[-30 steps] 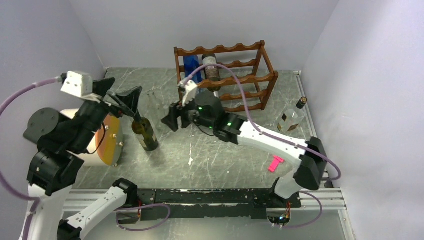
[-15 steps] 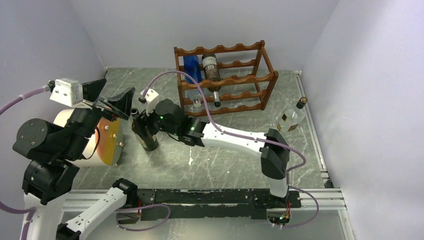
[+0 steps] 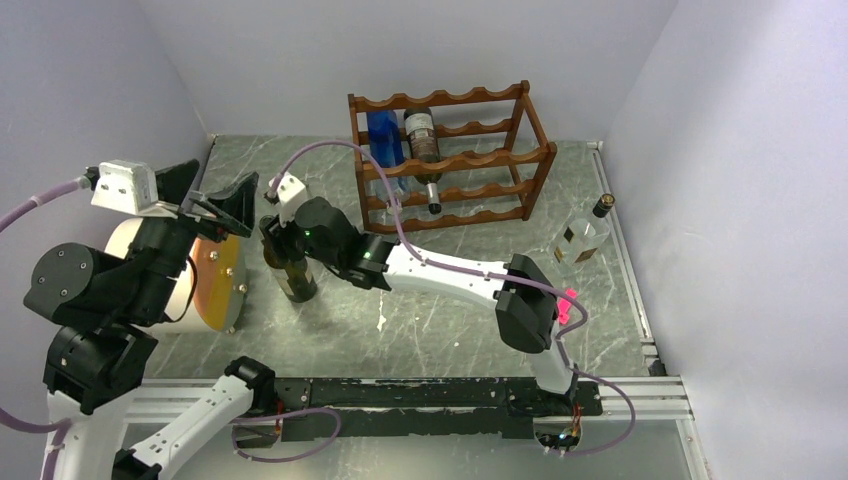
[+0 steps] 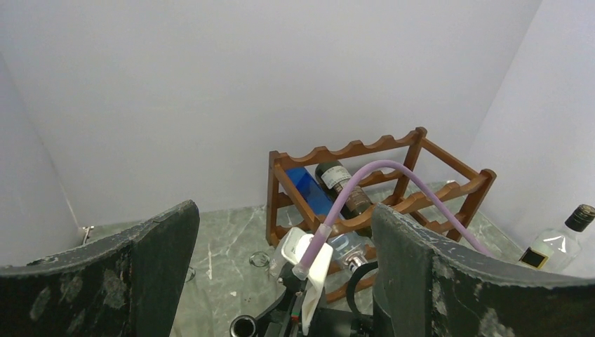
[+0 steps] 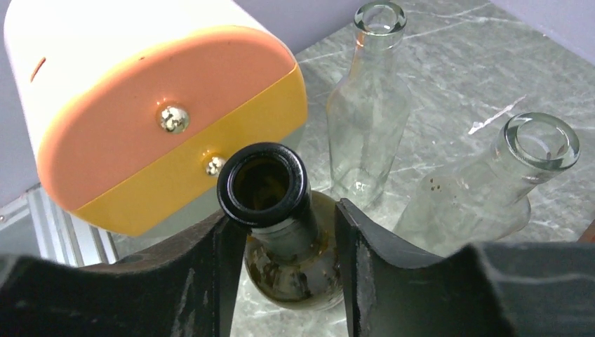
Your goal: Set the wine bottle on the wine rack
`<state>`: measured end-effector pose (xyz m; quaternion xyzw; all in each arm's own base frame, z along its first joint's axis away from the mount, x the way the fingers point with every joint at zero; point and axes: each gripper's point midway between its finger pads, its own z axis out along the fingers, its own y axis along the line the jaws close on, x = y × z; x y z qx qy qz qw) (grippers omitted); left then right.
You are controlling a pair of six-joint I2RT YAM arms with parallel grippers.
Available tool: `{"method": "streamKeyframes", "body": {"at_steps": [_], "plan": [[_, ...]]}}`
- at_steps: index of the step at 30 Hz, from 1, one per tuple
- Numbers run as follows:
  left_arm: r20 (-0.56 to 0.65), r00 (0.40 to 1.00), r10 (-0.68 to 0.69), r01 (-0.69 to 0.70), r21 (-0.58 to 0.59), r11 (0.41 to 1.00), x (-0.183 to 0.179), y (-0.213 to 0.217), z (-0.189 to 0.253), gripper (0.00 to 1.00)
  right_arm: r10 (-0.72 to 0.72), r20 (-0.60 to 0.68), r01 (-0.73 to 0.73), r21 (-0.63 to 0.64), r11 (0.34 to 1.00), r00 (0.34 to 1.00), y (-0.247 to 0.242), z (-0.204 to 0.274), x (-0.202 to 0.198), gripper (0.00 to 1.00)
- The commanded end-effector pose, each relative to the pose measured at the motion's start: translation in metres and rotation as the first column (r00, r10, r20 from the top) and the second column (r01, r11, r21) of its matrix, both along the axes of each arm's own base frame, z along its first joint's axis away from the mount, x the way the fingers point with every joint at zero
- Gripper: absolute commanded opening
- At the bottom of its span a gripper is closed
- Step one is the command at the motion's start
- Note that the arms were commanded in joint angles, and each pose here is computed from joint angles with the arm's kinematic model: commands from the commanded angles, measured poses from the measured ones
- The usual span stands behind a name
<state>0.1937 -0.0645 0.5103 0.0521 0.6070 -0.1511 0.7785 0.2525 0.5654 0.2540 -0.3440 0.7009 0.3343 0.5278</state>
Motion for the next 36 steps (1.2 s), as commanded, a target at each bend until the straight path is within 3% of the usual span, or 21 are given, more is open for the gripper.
{"method": "streamKeyframes", "body": {"at_steps": [1, 3, 8, 12, 25, 30, 36], "plan": [[0.024, 0.999, 0.033, -0.032, -0.034, 0.999, -0.004, 0.009, 0.006, 0.96, -0.03, 0.066, 0.027, 0.035, 0.999, 0.997, 0.01, 0.007, 0.011, 0.48], [0.015, 0.999, 0.048, -0.047, -0.042, 0.998, -0.003, 0.011, 0.004, 0.96, -0.032, 0.073, 0.029, 0.034, 0.999, 0.997, 0.012, 0.005, 0.012, 0.42], [0.003, 0.999, 0.053, -0.053, -0.041, 0.998, -0.001, 0.011, 0.001, 0.96, -0.047, 0.093, 0.042, 0.058, 0.997, 0.995, 0.006, 0.015, 0.01, 0.11], [-0.008, 0.999, 0.04, -0.04, -0.038, 0.998, 0.001, 0.007, -0.001, 0.96, -0.085, 0.124, 0.072, 0.109, 0.991, 0.989, -0.015, 0.045, 0.003, 0.0], [-0.13, 0.988, -0.088, 0.088, -0.007, 0.996, 0.034, -0.035, -0.051, 0.96, -0.242, 0.093, 0.227, 0.15, 0.962, 0.966, -0.139, 0.079, -0.015, 0.0], [-0.221, 0.965, -0.14, 0.16, 0.074, 0.984, 0.046, -0.054, -0.088, 0.96, -0.364, 0.054, 0.359, 0.093, 0.929, 0.93, -0.205, 0.072, -0.019, 0.0], [-0.298, 0.925, -0.236, 0.267, 0.068, 0.961, 0.057, -0.081, -0.146, 0.96, -0.475, 0.026, 0.471, 0.089, 0.878, 0.88, -0.265, 0.08, -0.026, 0.0]]}}
